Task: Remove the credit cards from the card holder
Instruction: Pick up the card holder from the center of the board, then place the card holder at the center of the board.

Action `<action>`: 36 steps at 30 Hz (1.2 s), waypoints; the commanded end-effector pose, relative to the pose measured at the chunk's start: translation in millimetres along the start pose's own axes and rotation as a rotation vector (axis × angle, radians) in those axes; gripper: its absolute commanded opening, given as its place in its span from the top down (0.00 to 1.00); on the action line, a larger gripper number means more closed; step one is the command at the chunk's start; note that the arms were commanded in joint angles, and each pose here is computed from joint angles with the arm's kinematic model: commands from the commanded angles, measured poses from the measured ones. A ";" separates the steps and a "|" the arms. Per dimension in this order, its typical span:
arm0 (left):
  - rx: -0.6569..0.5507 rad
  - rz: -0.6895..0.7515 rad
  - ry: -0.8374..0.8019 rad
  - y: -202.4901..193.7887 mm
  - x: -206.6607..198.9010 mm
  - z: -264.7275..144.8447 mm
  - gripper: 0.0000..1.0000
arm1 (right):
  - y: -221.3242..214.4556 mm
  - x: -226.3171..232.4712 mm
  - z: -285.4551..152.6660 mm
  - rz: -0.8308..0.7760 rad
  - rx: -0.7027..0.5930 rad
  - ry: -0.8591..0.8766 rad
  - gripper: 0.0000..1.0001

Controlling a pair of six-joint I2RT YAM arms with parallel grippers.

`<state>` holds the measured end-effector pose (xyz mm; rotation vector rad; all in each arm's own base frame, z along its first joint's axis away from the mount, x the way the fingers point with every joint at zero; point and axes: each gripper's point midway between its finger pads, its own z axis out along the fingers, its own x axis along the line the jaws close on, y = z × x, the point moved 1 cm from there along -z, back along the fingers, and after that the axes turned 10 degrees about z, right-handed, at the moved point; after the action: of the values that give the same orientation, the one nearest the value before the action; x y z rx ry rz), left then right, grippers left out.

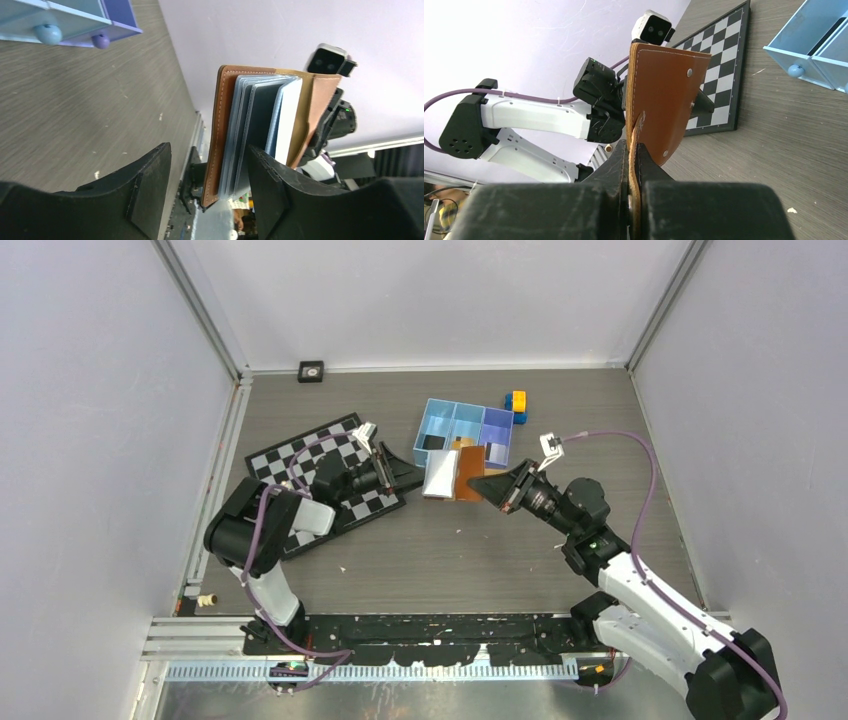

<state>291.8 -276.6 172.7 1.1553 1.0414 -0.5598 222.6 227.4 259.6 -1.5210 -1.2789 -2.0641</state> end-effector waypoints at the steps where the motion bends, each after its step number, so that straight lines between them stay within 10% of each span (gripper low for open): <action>1: -0.001 0.040 -0.142 4.8 -30.2 0.6 0.41 | 7.7 23.3 2.6 -0.018 -0.017 0.106 1.00; 8: -0.010 0.072 -0.168 6.4 -44.7 -2.2 0.46 | 10.2 1.8 6.9 -0.018 -0.038 0.006 1.00; 25: -0.002 0.090 -0.165 6.5 -43.4 -1.6 0.99 | 6.1 -55.8 23.9 0.041 -0.022 -0.205 0.98; 36: 0.079 0.162 0.139 -18.3 10.2 8.2 1.00 | -28.0 -115.2 53.6 0.088 0.141 -0.302 0.27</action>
<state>279.0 -289.3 153.2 1.2542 1.0649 -0.5409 275.8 239.4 143.4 -1.9261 -1.3820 -1.6758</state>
